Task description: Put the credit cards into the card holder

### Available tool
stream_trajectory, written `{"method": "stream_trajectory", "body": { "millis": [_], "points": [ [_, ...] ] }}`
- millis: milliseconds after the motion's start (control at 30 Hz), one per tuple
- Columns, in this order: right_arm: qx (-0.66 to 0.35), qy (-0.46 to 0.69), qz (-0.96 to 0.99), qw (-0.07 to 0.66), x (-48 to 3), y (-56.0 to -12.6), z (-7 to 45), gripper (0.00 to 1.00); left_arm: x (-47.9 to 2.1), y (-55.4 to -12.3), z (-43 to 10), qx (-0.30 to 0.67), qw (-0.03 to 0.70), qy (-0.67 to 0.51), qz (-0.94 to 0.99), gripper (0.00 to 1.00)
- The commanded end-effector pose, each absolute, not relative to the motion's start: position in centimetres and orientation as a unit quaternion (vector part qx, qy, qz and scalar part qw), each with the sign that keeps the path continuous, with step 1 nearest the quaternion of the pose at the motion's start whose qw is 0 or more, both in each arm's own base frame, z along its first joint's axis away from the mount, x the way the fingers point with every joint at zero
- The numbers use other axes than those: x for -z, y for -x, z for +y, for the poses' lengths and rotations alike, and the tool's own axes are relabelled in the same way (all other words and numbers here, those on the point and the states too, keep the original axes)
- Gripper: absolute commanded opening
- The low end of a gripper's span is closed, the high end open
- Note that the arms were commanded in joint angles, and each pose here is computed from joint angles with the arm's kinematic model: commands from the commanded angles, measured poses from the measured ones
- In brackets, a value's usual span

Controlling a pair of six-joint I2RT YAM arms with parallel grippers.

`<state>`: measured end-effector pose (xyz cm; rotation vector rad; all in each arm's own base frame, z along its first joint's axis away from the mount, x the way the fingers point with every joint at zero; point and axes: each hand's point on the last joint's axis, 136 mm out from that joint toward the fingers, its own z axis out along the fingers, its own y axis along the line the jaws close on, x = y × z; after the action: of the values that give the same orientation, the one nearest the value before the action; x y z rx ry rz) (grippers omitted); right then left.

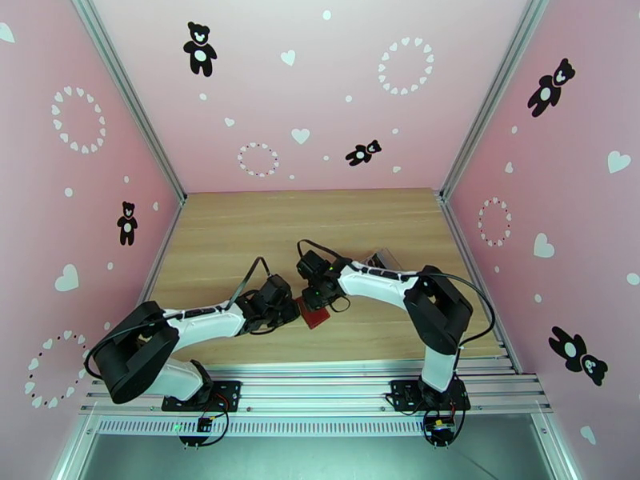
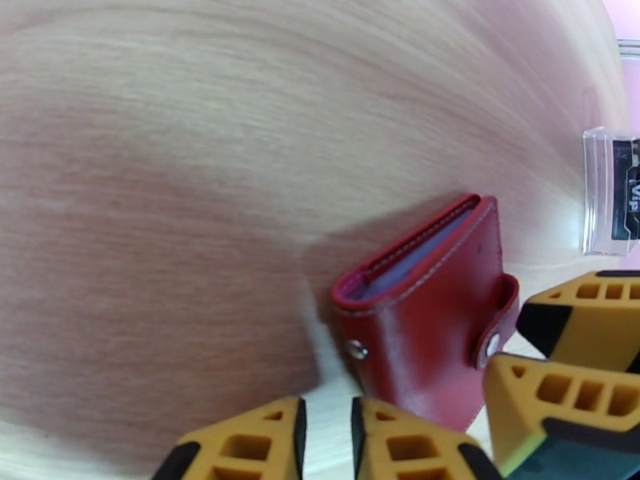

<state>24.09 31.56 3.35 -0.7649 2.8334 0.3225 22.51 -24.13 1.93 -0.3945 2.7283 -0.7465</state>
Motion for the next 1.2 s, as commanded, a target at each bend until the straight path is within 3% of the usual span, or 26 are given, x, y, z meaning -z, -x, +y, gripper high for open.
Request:
{"method": "stream_trajectory", "body": {
  "millis": [0, 467, 800, 1100, 1167],
  "points": [
    [-0.086, 0.268, 0.956, 0.077, -2.3, -23.5, 31.3, 0.36, -1.6, -22.6, -24.4, 0.266, 0.134, 0.142, 0.944, 0.22],
    [-0.028, 0.28, 0.959, 0.044, 1.7, -23.0, 29.8, 0.36, -1.2, -22.8, -24.9, 0.267, 0.127, 0.14, 0.945, 0.22],
    [-0.038, 0.276, 0.959, 0.049, 2.2, -23.3, 30.3, 0.19, -0.7, -22.7, -24.7, 0.261, 0.125, 0.142, 0.947, 0.23],
    [-0.128, 0.251, 0.958, 0.058, -0.2, -23.7, 31.5, 0.0, -0.7, -22.7, -24.7, 0.257, 0.124, 0.14, 0.948, 0.23],
    [-0.153, 0.243, 0.956, 0.057, -0.5, -23.7, 31.8, 0.0, -0.7, -22.8, -24.7, 0.257, 0.125, 0.14, 0.948, 0.23]
  ]
}}
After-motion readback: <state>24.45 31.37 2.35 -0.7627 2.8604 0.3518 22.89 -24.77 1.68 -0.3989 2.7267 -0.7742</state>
